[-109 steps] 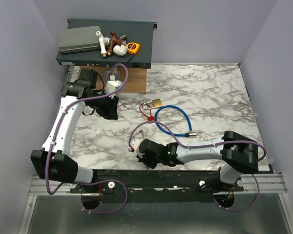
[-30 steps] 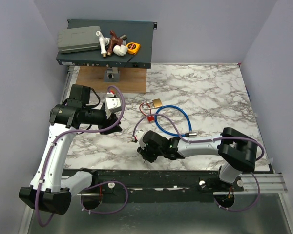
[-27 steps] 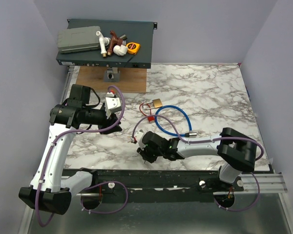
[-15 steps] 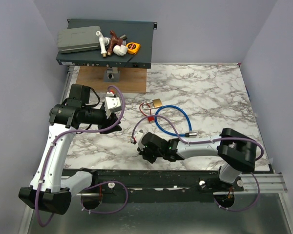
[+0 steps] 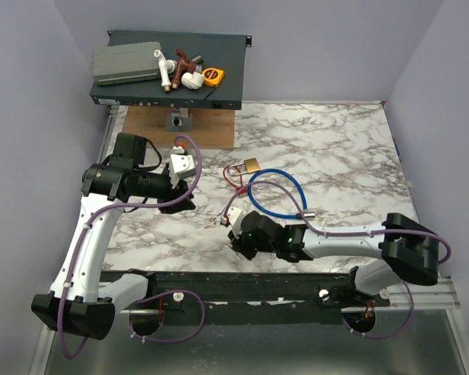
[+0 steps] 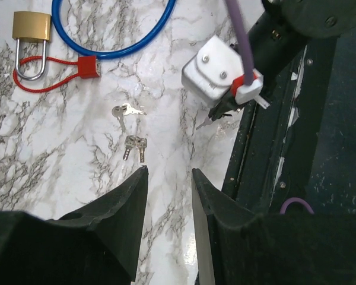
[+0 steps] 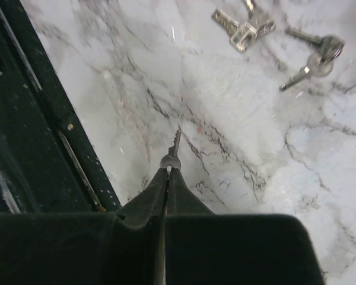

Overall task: Unlock with the key
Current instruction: Pick up the key from the center of the board.

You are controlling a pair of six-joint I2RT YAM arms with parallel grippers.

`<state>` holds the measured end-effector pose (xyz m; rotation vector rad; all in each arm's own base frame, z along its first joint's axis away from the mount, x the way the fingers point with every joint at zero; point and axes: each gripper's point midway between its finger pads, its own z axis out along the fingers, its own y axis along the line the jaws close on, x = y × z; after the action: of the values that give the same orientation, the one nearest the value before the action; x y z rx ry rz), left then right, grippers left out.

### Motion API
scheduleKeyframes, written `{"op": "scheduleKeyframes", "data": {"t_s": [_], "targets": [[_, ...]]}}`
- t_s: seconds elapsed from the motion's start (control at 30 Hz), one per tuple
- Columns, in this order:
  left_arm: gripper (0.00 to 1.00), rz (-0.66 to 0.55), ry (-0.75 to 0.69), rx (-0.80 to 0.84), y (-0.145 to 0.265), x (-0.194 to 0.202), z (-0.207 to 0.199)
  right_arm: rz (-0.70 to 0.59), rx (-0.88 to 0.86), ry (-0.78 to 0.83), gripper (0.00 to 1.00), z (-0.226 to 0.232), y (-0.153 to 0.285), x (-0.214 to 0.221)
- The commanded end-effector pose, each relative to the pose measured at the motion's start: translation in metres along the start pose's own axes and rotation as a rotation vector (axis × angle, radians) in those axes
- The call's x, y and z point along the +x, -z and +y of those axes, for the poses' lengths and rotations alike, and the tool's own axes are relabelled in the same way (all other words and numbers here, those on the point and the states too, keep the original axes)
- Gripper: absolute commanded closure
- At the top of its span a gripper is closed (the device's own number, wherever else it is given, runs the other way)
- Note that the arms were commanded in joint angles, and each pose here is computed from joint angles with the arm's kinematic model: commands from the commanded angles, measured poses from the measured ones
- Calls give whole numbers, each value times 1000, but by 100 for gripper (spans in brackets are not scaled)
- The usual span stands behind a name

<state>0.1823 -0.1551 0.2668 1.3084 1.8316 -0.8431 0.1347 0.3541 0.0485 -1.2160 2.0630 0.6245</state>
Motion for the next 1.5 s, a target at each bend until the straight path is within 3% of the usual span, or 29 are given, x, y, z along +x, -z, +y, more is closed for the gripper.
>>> {"op": "scheduleKeyframes", "data": {"t_s": [0.0, 0.2, 0.43, 0.73, 0.9, 1.2, 1.47], "targets": [[64, -21, -7, 87, -5, 1, -9, -182, 14, -7, 99, 1, 24, -54], [61, 1, -181, 179, -11, 6, -23, -304, -44, -7, 99, 14, 59, -103], [59, 79, -509, 86, -37, 22, -20, -423, -119, -2, 99, 29, 98, -151], [49, -48, -514, -58, -36, 0, -20, -480, -120, 16, 99, 31, 116, -175], [43, -71, -480, -4, -40, 1, -43, -492, -109, 23, 99, 29, 119, -179], [42, -66, -423, 4, -49, 8, -51, -522, -102, 31, 99, 28, 128, -187], [43, -72, -424, -103, -53, 9, -34, -552, -105, 26, 99, 28, 133, -193]]}}
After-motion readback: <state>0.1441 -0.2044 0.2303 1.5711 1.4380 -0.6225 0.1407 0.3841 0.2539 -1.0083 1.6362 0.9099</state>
